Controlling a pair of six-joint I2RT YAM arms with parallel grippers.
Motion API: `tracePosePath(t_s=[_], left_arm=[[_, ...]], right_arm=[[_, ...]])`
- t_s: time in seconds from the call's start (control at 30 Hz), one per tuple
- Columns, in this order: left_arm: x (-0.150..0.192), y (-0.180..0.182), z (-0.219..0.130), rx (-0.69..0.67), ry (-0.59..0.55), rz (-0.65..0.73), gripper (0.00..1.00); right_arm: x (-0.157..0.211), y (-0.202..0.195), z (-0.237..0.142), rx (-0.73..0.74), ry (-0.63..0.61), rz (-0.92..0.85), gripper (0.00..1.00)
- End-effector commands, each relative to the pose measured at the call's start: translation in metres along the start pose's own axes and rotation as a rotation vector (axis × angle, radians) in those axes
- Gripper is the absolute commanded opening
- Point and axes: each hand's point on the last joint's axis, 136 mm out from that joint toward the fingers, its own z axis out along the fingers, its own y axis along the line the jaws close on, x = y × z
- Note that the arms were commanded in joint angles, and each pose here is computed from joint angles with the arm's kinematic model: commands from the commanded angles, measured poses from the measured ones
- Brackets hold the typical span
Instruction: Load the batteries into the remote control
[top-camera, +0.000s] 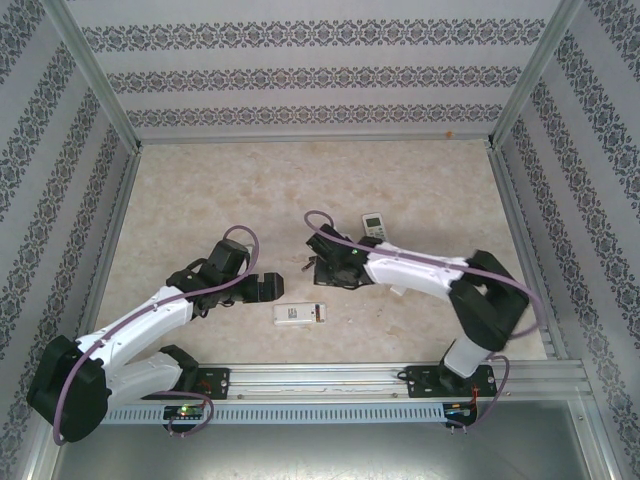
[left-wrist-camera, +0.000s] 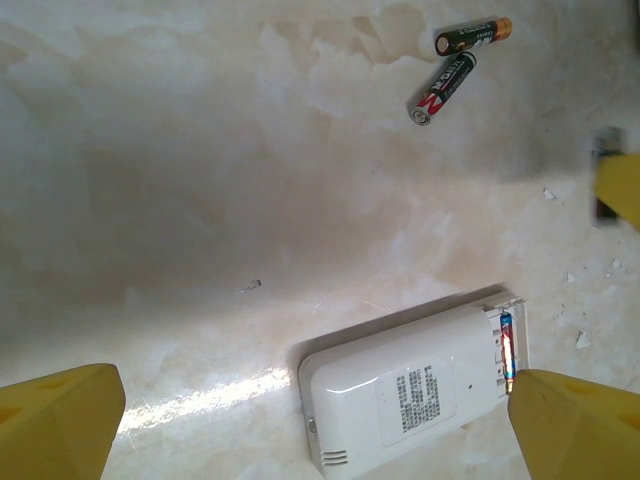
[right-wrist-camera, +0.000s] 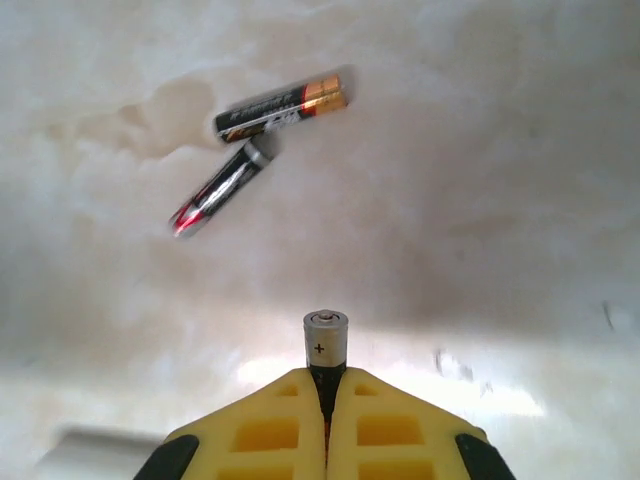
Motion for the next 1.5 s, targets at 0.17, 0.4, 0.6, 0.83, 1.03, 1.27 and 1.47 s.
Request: tracePosePath(t_s=[0.17, 0.4, 0.6, 0.83, 1.03, 1.27, 1.47], left_arm=[[-0.002, -0.004, 0.003, 0.032, -0.022, -0.007, 1.00], [-0.001, -0.008, 0.004, 0.046, -0.006, -0.003, 1.00], [-0.001, -0.007, 0.005, 0.048, -0.009, -0.008, 1.00], [0.000, -0.007, 0.007, 0.051, 0.000, -0.008, 1.00], [0.001, -0.008, 0.008, 0.052, 0.004, -0.009, 1.00], [-0.002, -0.010, 0.008, 0.058, -0.001, -0.007, 1.00], [-0.001, -0.010, 0.009, 0.058, 0.007, -0.009, 1.00]], right_arm=[[0.064, 0.004, -0.006, -0.005, 0.046, 0.030, 0.06], [0.074, 0.002, 0.011, 0.056, 0.060, -0.001, 0.06], [0.072, 0.004, 0.017, 0.065, 0.056, -0.021, 0.06], [0.073, 0.002, 0.026, 0.089, 0.059, -0.034, 0.07], [0.066, 0.007, 0.017, 0.075, 0.028, -0.042, 0.07], [0.058, 0.009, 0.001, 0.051, -0.030, -0.045, 0.06], [0.060, 0.006, 0.013, 0.081, -0.027, -0.078, 0.06]])
